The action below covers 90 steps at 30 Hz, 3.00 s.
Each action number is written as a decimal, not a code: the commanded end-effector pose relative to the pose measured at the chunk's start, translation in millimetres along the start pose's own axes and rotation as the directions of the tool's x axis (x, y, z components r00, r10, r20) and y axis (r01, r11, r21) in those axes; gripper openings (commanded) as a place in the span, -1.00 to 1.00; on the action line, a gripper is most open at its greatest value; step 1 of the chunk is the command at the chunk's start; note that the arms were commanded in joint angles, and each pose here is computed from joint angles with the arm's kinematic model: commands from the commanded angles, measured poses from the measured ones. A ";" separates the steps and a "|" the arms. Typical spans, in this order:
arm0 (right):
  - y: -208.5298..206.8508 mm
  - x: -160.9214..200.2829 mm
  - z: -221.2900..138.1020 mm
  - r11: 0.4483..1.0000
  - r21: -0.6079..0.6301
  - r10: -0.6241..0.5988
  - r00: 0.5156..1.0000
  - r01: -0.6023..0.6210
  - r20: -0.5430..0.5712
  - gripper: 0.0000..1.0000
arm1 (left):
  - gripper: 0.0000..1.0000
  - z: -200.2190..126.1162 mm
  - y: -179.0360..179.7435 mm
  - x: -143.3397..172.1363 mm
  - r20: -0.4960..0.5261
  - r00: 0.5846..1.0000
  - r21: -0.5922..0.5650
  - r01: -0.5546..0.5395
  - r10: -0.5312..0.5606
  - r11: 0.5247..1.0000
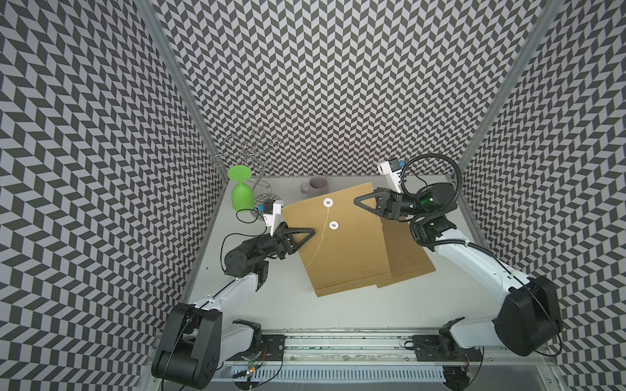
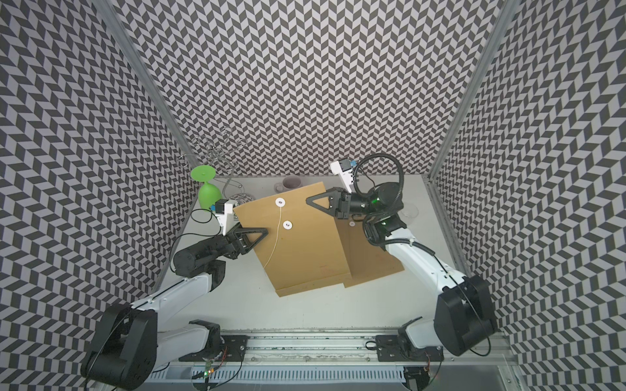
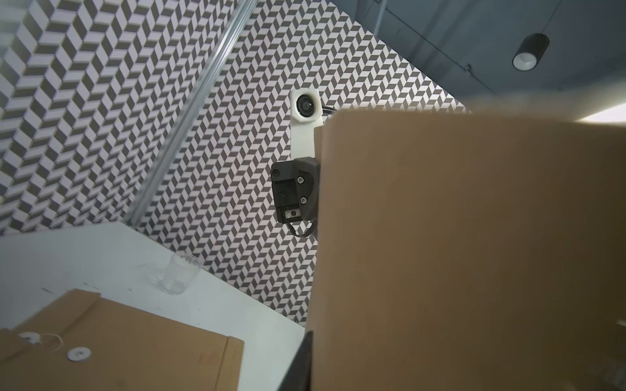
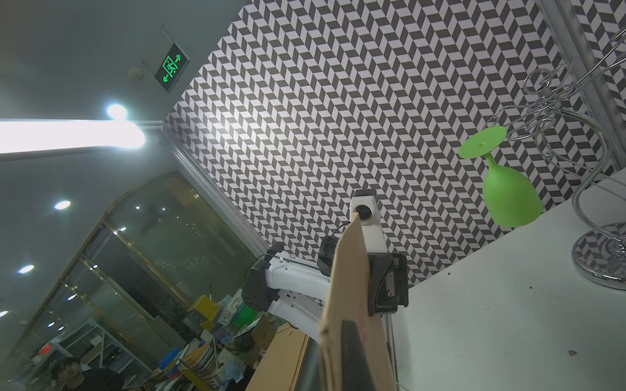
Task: Close the mouth of the file bag
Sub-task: Pick up the file bag from the center of the board, then close the file bag.
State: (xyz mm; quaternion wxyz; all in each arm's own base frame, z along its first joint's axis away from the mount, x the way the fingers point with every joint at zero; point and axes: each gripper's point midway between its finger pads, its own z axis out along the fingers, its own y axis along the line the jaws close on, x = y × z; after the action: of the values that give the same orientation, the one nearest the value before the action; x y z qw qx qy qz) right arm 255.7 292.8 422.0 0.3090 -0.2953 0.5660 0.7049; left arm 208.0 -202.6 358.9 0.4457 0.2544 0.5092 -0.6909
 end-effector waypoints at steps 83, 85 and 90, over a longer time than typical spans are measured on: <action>-97.2 85.5 69.8 0.838 0.545 -0.071 0.984 -0.030 0.164 -0.86 | -1.00 43.4 44.9 -105.2 0.030 0.976 -0.471 -0.175 0.215 0.865; -92.6 83.5 67.4 0.839 0.544 -0.097 0.983 -0.005 0.158 -0.88 | -1.00 42.8 45.4 -107.6 0.028 0.977 -0.476 -0.171 0.209 0.862; -85.2 85.6 64.7 0.846 0.531 -0.136 0.981 0.045 0.135 -0.62 | -1.00 45.1 45.0 -109.4 0.026 0.982 -0.465 -0.155 0.188 0.871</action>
State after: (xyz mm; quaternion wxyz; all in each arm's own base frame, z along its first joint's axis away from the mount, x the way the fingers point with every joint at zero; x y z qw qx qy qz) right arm 265.5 384.5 303.8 0.4293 -0.1479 0.7166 0.5294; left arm 310.2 -209.1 426.4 0.5705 0.1507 0.6288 -0.5063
